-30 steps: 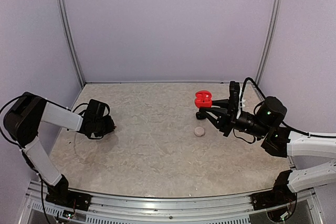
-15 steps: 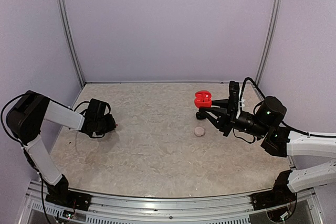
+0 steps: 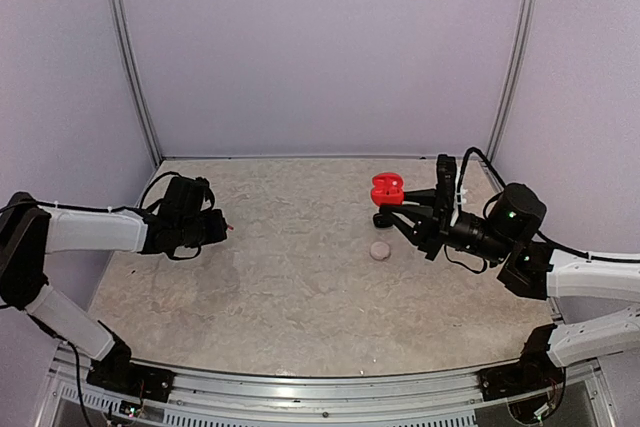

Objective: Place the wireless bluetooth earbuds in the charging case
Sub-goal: Insert the left earbud into the left side groove of the charging case.

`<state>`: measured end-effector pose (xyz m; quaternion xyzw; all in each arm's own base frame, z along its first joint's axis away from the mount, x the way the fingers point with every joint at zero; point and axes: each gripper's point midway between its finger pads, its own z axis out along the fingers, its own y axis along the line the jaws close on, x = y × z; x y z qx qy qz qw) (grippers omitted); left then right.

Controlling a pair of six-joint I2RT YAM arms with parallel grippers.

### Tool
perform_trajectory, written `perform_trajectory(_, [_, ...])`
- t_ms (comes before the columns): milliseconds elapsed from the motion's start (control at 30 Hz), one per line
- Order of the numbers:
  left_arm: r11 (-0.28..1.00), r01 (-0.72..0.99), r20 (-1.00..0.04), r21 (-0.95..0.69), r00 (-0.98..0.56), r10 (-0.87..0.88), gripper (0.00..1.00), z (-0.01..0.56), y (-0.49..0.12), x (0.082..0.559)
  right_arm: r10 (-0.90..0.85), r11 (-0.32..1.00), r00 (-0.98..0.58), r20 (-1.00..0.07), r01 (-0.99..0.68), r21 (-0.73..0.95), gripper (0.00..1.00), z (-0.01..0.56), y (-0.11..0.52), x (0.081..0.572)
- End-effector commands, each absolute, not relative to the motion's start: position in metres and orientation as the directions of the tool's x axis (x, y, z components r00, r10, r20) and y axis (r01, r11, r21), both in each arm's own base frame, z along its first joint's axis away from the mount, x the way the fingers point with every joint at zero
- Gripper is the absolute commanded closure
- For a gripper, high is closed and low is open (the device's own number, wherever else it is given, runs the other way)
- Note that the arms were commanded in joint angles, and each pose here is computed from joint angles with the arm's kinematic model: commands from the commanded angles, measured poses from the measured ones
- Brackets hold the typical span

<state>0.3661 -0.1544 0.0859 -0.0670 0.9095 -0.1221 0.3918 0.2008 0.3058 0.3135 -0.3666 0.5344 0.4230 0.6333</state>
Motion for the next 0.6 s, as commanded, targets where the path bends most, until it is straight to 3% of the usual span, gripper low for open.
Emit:
perform_trajectory(0, [0.966, 0.13, -0.804, -0.221, -0.585, -0.105, 0.99, 0.145, -0.181, 0.361, 0.163, 0.374, 0.089, -0.983, -0.927, -0.022, 0.97, 0.324, 0.301, 0.2])
perform_trajectory(267, [0.906, 0.403, -0.947, -0.13, -0.322, 0.008, 0.99, 0.258, -0.24, 0.316, 0.158, 0.338, 0.075, -0.985, -0.941, -0.018, 0.98, 0.323, 0.304, 0.195])
perform_trajectory(567, [0.827, 0.561, -0.995, 0.007, -0.081, 0.063, 0.98, 0.342, -0.296, 0.255, 0.135, 0.33, 0.035, -0.99, -0.944, 0.012, 0.98, 0.315, 0.309, 0.199])
